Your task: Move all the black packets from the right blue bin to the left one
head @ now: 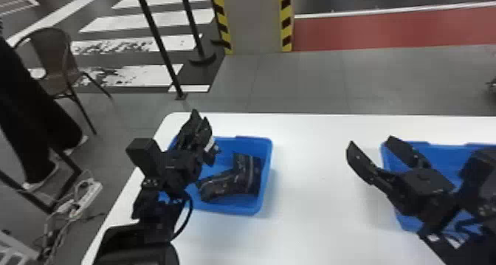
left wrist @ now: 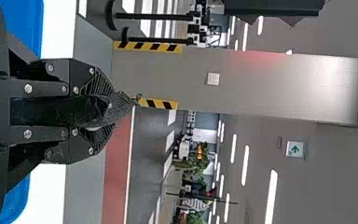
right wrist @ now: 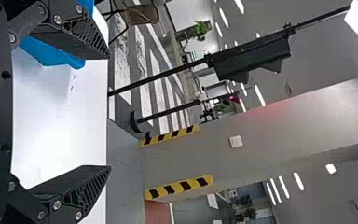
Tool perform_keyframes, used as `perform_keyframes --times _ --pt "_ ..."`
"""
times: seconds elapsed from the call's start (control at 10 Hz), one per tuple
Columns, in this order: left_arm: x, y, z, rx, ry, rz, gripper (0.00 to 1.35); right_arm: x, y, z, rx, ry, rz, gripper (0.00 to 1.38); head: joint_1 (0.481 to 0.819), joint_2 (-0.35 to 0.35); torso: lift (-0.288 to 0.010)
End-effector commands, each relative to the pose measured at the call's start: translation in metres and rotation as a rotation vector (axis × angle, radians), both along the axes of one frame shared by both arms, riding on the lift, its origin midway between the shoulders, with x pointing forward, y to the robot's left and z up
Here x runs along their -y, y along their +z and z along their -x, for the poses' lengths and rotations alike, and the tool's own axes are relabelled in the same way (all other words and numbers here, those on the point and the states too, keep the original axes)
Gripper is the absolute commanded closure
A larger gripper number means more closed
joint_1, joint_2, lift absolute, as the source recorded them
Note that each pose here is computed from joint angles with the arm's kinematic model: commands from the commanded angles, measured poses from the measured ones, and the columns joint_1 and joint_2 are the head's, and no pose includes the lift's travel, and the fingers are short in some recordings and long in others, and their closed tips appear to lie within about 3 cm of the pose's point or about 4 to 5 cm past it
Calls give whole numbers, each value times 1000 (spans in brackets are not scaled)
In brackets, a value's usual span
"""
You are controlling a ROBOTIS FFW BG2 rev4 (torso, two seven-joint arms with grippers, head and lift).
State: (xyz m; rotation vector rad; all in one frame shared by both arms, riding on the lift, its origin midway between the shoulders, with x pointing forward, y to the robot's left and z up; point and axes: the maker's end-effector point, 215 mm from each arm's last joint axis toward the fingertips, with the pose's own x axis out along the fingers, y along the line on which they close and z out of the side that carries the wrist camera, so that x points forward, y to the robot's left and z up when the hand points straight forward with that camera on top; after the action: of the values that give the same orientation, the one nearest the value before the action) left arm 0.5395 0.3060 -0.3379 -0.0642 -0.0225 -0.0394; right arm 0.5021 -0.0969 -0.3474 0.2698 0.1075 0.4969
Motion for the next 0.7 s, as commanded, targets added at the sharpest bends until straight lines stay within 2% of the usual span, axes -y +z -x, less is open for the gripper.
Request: perform_keyframes --times 0.0,0.1,0.2,0.3,0.6 --pt "7 6 1 30 -9 1 214 13 6 -3 8 -27 44 205 695 221 -110" --pt "15 20 2 79 -20 13 19 27 8 -8 2 -54 85 205 695 213 -110" --pt "25 27 6 112 -35 62 119 45 17 -5 -4 -104 130 203 695 195 -110" --pt "35 25 11 120 -53 101 145 65 32 2 -14 -182 184 203 695 172 -110" --pt "51 25 16 130 -100 128 145 132 -2 28 -236 -338 278 154 695 85 -110"
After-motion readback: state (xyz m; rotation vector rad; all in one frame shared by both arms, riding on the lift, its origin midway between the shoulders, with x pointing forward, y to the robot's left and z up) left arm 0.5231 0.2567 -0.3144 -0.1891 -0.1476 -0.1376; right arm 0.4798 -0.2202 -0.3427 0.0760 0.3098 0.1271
